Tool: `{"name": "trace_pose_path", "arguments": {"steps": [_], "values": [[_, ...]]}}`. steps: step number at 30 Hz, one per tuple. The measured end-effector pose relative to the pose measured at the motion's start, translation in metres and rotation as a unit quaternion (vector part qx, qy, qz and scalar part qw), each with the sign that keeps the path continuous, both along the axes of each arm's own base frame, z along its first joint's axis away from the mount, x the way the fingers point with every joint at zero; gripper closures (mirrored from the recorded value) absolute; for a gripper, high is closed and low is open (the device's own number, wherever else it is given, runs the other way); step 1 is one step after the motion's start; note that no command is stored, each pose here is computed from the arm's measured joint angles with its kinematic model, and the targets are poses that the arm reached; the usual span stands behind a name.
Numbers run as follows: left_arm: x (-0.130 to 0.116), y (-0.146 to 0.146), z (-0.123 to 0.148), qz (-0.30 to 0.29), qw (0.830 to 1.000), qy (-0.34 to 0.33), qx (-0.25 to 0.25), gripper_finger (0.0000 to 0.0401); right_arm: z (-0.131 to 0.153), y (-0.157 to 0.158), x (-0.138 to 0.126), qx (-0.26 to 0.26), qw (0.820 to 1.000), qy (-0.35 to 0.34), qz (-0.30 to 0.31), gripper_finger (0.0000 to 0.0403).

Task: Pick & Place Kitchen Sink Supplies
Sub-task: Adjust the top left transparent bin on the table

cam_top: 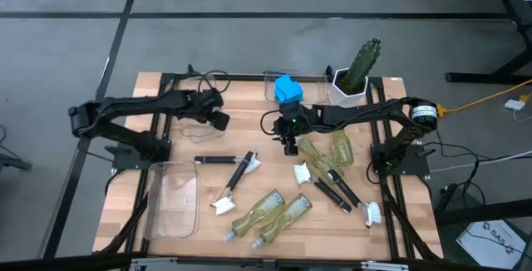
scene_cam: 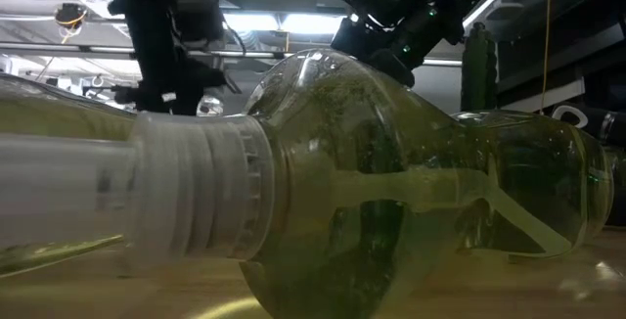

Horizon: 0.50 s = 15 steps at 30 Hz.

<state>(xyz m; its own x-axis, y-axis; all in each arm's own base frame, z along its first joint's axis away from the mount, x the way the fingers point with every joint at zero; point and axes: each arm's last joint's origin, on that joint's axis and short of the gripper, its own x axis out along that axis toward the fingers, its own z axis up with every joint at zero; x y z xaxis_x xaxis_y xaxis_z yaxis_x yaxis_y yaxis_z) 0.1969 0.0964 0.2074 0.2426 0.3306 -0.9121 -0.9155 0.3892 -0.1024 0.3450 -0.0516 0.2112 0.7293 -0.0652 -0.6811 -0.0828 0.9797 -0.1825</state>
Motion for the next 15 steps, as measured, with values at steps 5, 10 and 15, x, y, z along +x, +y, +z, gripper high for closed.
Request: {"name": "trace_pose_path", "arguments": {"steps": [5,10,15], "values": [[0.009,0.009,-0.017,-0.011,0.999,0.008,-0.042,0.0221,0.0,0.0,0.0,-0.002,1.0,0.0,0.002,0.0247],[0.032,0.014,-0.031,-0.064,0.996,-0.039,-0.05,0.0221,0.0,0.0,0.0,-0.008,1.0,0.001,0.008,0.0247],[0.048,0.021,-0.038,-0.093,0.991,-0.091,-0.044,0.0221,0.0,0.0,0.0,-0.009,1.0,0.001,0.008,0.0247]]}}
